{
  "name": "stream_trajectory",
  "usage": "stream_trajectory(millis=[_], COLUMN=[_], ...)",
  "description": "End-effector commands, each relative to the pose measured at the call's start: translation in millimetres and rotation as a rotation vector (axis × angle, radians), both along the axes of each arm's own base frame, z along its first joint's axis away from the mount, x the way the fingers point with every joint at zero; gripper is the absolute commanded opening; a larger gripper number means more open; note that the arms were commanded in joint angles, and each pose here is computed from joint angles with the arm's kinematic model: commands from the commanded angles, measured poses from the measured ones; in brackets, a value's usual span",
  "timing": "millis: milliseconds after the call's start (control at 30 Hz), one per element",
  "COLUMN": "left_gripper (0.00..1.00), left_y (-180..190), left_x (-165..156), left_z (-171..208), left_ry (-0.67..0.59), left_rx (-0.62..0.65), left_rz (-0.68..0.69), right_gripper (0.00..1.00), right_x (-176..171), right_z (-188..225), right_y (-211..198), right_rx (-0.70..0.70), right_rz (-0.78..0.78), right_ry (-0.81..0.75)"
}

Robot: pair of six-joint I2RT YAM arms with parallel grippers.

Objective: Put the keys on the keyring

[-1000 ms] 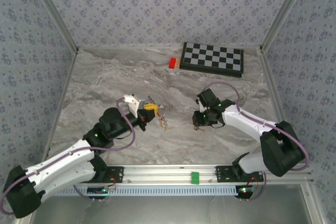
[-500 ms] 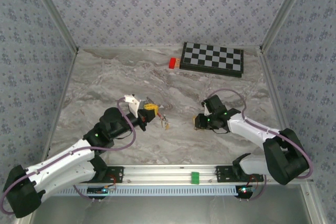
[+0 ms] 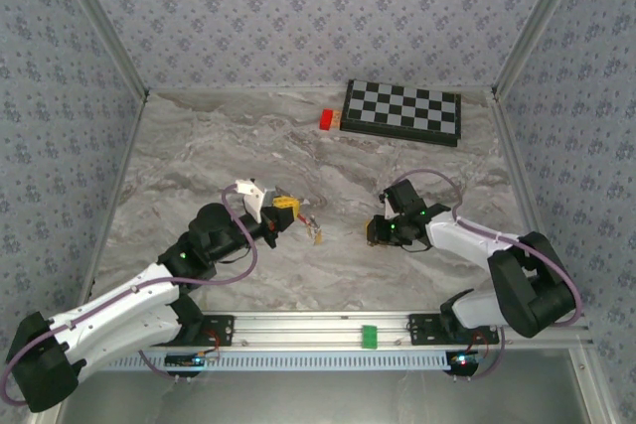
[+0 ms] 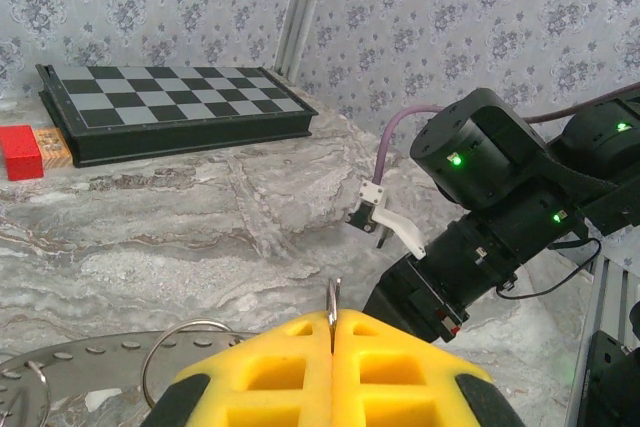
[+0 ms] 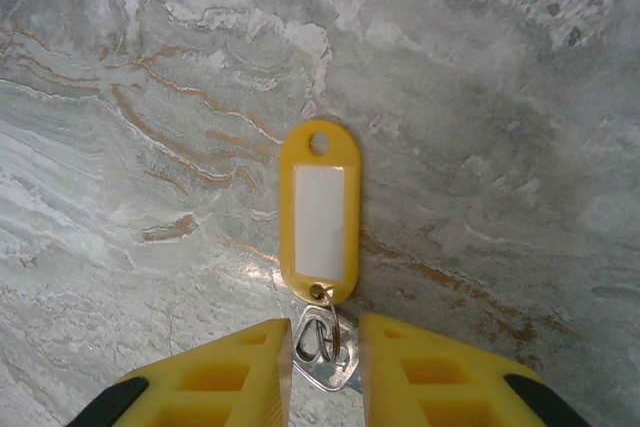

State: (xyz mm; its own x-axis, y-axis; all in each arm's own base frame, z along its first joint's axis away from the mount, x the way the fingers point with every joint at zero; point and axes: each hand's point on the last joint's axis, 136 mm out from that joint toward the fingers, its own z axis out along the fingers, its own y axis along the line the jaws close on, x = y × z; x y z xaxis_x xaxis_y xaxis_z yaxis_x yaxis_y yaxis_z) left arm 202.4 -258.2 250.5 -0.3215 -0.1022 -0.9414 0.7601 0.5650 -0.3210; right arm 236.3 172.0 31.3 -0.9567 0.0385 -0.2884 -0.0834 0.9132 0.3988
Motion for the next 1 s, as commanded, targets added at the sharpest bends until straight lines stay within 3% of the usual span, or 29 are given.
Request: stream_trajectory(millis=[0,600,867,967], left_gripper=[0.0,0.0,0.0,0.0], left_y=[-2.4,-2.4,-2.3,-2.8], left_x=[-2.0,-1.7,-1.7,-1.9], left_z=[13.3,13.0,13.1,13.0], left_ry=[-0.029,-0.028,-0.029,-0.028], left_rx=[-0.036,-0.035,-0.034,-0.034], left_rz=[-0.01,-0.01,-0.01,-0.011], right_gripper=[0.25,0.18,0.02,0.0], right_x=[-1.3,0.5,1.7,2.0], right_z=[-0.9,-8.9,-1.5,7.2], right_y=[-3.7,1.5,1.3,-0.7], right_rx=[-0.013,-0.004,-0.008,-0.012], right_rz=[-0.001,0.019,0.033,0.036], right_ry=[0.008,0.026,0.005,-0.02])
